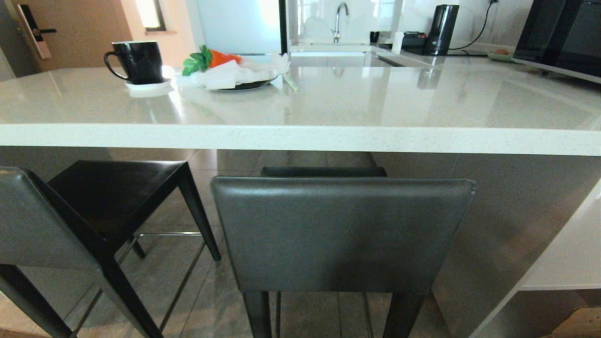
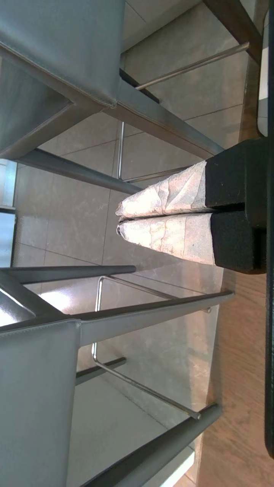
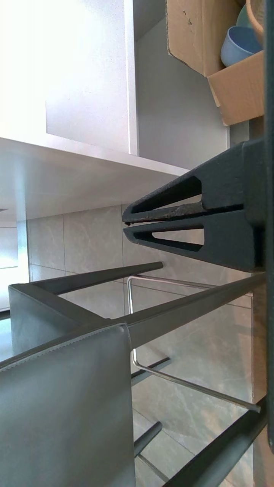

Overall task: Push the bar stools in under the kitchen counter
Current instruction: Pull the gray chair out from under the dining table

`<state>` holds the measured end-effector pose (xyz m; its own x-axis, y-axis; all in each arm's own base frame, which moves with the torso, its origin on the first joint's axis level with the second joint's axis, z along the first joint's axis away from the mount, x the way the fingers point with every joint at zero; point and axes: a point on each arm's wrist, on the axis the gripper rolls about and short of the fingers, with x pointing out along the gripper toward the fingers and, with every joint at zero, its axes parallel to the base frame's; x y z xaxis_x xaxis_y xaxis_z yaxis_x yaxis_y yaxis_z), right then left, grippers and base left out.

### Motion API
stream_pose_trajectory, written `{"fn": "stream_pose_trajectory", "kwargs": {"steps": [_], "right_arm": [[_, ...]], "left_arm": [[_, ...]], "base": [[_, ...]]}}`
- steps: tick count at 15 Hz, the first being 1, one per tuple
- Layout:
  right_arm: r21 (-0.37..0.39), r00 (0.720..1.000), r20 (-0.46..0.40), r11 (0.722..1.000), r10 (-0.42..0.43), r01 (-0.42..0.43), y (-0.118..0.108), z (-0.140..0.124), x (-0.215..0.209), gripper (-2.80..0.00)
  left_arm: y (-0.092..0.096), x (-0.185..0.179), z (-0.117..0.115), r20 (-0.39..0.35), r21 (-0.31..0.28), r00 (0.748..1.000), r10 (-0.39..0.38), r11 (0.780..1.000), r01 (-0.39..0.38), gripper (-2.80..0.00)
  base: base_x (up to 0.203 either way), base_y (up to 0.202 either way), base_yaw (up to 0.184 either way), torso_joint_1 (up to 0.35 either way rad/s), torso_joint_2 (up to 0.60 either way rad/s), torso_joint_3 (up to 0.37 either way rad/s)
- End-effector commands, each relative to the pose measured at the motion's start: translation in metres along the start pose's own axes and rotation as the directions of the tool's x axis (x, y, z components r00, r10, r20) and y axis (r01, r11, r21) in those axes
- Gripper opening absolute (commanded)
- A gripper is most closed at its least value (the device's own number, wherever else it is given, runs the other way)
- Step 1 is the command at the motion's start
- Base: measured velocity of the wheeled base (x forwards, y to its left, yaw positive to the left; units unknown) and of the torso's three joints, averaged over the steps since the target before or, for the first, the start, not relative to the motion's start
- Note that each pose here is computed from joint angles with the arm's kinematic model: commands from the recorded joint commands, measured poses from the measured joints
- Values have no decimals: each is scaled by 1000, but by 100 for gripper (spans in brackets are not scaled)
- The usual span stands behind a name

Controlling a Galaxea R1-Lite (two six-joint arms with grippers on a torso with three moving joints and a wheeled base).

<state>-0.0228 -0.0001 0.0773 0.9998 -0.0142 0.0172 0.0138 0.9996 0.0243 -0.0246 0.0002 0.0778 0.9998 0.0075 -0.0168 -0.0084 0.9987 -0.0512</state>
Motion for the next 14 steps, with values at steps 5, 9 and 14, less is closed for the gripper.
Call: {"fn": "stream_pose_trajectory", "kwargs": {"steps": [5, 9, 14], "right_arm": [[-1, 1000, 1, 1000, 0, 0, 0, 0, 0, -280], [0, 1000, 0, 1000, 0, 0, 0, 0, 0, -280], [2, 1000, 0, 1000, 0, 0, 0, 0, 0, -280]], "left_arm": [[0, 0, 0, 0, 21, 1000, -1, 1000, 1, -280], [0, 0, 0, 0, 13, 1000, -1, 1000, 1, -280], [0, 0, 0, 0, 10, 1000, -1, 1000, 1, -280]], "base": [[0, 0, 0, 0, 0, 0], [0, 0, 0, 0, 0, 0], [0, 0, 0, 0, 0, 0]]}}
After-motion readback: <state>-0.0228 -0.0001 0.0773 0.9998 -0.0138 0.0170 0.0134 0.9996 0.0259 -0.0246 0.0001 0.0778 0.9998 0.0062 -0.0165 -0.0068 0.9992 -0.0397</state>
